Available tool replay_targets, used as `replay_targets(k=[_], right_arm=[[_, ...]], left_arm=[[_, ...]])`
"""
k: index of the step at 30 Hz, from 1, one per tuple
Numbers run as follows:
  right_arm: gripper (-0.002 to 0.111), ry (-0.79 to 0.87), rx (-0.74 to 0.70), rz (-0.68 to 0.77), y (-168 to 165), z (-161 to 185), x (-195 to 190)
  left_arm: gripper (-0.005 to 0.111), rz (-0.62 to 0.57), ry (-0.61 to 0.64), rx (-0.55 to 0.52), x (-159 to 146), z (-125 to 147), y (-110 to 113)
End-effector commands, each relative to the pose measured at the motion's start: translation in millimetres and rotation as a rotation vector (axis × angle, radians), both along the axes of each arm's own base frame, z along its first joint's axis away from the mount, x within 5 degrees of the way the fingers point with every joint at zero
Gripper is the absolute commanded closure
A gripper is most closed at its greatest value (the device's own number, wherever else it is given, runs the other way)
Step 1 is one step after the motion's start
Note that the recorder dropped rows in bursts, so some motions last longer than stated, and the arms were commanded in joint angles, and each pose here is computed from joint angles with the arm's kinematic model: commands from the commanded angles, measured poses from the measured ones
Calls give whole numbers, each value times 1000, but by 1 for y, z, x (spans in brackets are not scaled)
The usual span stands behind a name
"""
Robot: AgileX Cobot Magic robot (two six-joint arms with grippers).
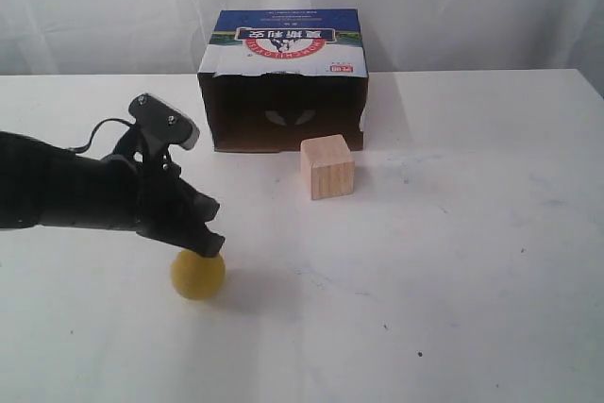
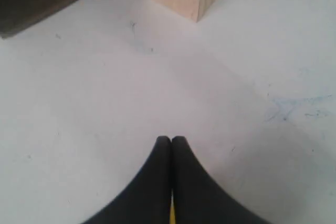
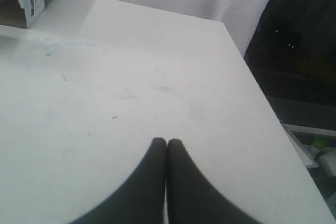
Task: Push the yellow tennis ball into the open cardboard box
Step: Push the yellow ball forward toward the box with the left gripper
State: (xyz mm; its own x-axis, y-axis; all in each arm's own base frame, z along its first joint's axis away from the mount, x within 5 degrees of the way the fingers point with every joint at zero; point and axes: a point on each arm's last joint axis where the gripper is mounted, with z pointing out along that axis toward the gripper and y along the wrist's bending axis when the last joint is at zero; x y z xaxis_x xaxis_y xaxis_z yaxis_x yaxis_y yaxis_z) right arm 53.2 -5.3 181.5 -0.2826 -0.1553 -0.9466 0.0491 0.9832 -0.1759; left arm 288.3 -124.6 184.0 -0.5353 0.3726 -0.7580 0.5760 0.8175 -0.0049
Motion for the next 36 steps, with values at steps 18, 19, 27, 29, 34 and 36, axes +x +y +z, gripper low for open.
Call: replay_targets(k=[18,19,27,29,34,36], right_arm=[[108,-18,5,-1,0,1,0],[108,-18,5,-1,0,1,0],[108,-18,5,-1,0,1,0],[108,-18,5,-1,0,1,0],[108,-18,5,-1,0,1,0],[108,-18,5,-1,0,1,0]], left_arm=[[107,-1,108,-88,-5,-19,-7],[107,-12,90,-80,-1,-17,-8],[107,-67,-10,-50,32,-7,-20],[107,-68,-36,-58,38,0,-22],[107,-65,-104,-68,50,19,-25],[107,-17,-120,-49,52,26,-21]])
